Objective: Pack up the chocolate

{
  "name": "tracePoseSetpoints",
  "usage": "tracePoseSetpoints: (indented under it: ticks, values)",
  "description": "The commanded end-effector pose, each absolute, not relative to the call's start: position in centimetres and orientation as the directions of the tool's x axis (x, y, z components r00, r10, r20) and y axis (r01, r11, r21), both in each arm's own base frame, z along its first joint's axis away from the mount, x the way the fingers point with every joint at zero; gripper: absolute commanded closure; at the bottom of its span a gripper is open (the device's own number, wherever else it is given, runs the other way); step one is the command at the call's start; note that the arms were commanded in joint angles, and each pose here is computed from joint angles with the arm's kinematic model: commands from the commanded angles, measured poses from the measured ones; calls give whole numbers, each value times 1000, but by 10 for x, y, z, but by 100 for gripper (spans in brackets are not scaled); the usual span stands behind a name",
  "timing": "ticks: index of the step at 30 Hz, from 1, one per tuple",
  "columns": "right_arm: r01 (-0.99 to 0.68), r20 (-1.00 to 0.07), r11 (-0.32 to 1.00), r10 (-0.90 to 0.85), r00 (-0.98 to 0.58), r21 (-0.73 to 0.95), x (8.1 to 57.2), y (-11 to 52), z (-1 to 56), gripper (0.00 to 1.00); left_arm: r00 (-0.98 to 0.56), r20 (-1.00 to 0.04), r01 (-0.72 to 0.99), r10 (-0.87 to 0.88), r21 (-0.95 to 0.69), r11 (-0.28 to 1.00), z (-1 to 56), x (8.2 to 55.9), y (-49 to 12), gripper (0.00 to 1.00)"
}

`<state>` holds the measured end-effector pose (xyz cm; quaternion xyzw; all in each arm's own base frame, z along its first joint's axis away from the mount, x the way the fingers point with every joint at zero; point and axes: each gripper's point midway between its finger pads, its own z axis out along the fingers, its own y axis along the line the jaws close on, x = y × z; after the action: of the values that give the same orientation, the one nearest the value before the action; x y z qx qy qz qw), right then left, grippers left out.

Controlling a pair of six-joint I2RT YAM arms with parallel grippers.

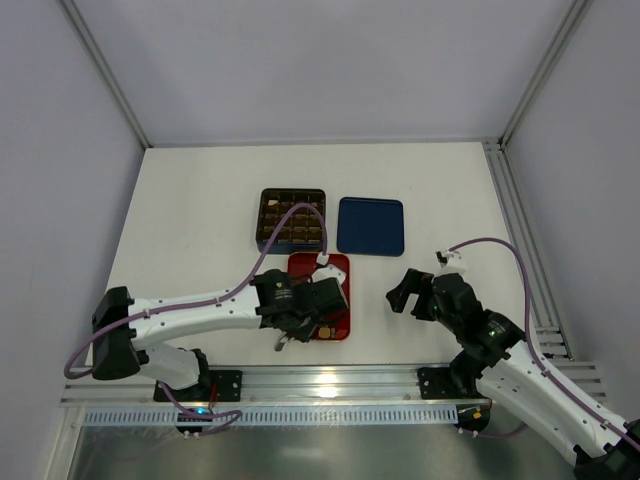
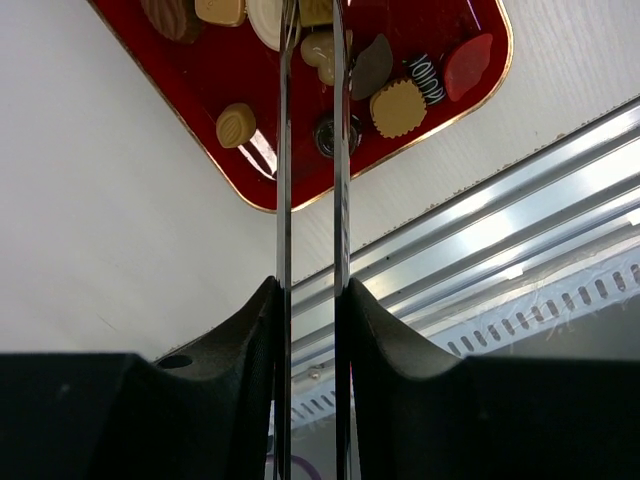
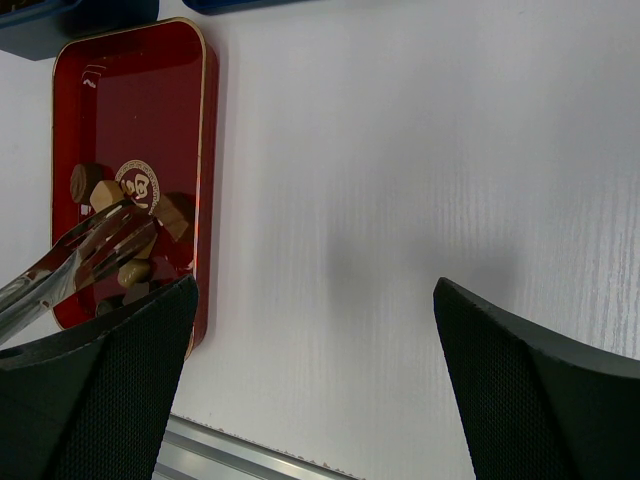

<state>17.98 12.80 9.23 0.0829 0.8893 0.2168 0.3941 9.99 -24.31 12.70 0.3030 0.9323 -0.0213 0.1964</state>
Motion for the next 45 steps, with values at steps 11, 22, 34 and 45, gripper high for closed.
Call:
tracePoseSetpoints:
  ticks: [11,22,34,45]
  values:
    - [-15,-677,890,336,-655,456,184,127,97,0,-698,-494,557,519,81,827,166,116,-247,70]
    - [-15,-677,890,336,-655,456,183,127,97,0,-700,-479,566,530,81,820,163,116,-249,63]
    - [-13,-676,890,337,-655,455,183,126,96,0,-697,-477,636,535,-67,768,171,94,-263,59]
    - [-11,-673,889,338,-658,457,183,127,96,0,-683,-448,677,576,-92,731,163,80,-269,60]
